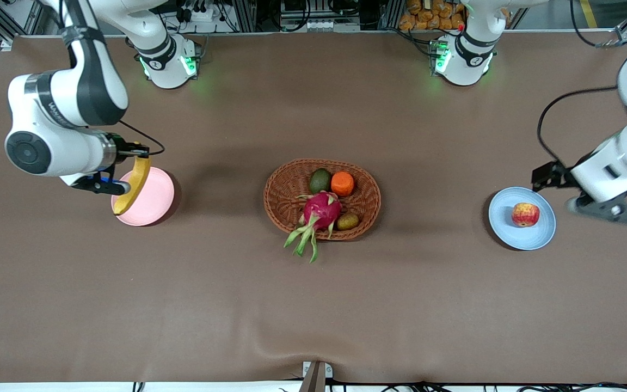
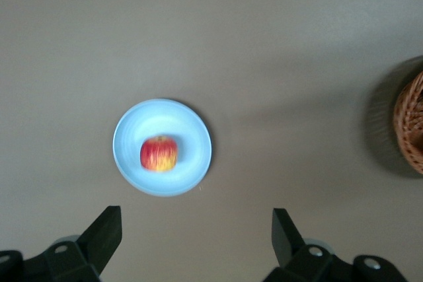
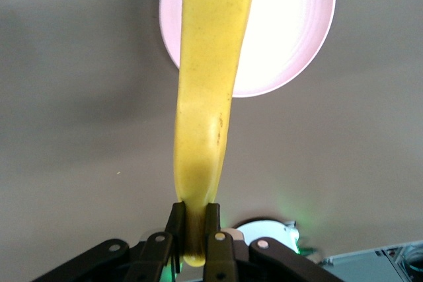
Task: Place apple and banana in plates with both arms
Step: 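Lower the banana onto the pink plate with the right gripper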
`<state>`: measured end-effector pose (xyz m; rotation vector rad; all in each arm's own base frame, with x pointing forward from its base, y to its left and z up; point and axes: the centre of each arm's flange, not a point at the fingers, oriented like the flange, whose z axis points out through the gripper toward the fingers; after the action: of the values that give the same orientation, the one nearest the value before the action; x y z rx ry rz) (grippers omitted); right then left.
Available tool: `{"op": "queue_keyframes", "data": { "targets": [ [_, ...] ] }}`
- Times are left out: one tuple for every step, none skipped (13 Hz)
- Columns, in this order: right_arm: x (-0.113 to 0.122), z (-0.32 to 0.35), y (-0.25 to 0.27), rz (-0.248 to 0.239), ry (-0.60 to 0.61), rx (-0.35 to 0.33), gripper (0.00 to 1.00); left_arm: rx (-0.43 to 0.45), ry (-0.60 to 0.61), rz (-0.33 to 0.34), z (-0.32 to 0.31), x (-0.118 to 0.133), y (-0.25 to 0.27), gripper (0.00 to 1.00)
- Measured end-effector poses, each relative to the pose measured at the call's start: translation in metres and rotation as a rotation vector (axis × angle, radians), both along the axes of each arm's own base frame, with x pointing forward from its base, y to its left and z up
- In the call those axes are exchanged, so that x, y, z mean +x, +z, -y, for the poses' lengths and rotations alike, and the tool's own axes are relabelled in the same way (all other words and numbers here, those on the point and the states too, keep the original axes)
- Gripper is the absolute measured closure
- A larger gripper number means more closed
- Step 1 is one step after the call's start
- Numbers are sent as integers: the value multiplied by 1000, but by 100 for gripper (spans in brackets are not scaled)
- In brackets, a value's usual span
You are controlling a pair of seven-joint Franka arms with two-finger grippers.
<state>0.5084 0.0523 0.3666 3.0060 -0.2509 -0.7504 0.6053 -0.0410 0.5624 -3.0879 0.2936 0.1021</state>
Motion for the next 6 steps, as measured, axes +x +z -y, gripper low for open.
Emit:
{"op": "queue_keyframes", "data": {
  "targets": [
    [-7,7,-19,7,8,11,84,7,34,-28,-2,-16,17,0],
    [-12,12,-35,13,17,19,84,12,46,-39,-4,-30,32,0],
    [-18,17,-48,20,23,26,84,14,53,-34,-5,-43,46,0],
    [-21,22,-57,29,24,30,84,15,57,-26,-6,-54,57,0],
    [-23,25,-64,37,22,31,84,16,57,-21,-6,-64,62,0],
    [-24,27,-70,45,20,31,84,18,57,-20,-6,-72,64,0]
  ]
}}
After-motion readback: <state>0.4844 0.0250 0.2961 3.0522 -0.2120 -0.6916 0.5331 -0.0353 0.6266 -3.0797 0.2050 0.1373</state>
